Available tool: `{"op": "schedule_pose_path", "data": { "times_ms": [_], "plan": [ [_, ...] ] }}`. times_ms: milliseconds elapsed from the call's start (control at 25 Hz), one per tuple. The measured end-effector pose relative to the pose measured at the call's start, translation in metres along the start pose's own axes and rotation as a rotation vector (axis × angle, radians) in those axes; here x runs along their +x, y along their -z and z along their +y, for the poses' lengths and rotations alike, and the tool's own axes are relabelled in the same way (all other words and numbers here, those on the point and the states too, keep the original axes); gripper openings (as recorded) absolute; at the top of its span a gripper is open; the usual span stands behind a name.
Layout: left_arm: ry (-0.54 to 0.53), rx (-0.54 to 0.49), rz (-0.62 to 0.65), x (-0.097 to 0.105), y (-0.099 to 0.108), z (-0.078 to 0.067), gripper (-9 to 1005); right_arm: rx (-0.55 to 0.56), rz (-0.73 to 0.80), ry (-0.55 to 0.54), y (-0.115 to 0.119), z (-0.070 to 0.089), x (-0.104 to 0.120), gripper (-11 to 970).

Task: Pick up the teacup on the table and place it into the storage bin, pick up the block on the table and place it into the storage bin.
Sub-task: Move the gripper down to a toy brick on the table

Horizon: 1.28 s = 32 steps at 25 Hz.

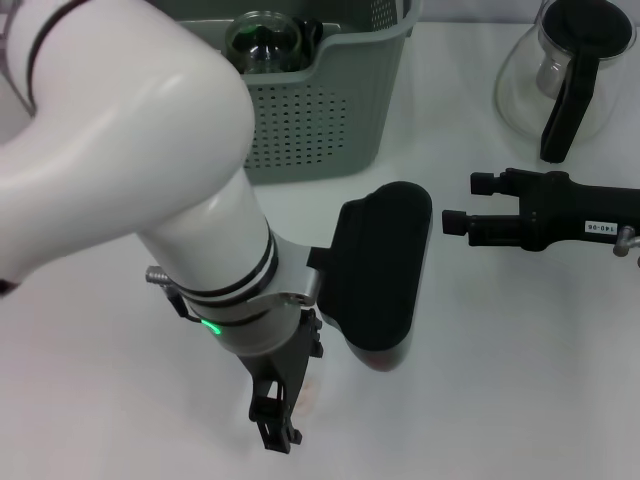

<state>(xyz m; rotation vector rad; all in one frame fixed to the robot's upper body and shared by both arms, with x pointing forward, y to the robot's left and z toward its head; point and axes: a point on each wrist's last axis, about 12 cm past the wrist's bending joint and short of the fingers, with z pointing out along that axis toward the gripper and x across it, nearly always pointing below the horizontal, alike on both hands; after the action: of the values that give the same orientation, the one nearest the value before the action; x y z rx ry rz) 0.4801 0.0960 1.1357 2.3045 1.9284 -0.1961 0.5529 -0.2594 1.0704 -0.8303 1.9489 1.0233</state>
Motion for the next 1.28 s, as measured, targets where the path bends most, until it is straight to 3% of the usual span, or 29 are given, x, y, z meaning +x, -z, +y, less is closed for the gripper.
{"op": "schedule_pose_path", "data": {
  "times_ms": [400,640,1280],
  "plan": [
    [-0.021,0.015,0.019,-0.003,-0.012,-0.001,798,0.002,-0.001,0.002,0.0,0.0,0.0,904],
    [-0.021,0.003,0.022,-0.002,-0.014,0.003,601,0.002,-0.001,0.002,0.0,0.0,0.0,903],
    [-0.024,0.011,0.038,-0.003,-0.02,0.006,608,0.013,-0.009,-0.003,0.003,-0.001,0.001,902]
  ]
}}
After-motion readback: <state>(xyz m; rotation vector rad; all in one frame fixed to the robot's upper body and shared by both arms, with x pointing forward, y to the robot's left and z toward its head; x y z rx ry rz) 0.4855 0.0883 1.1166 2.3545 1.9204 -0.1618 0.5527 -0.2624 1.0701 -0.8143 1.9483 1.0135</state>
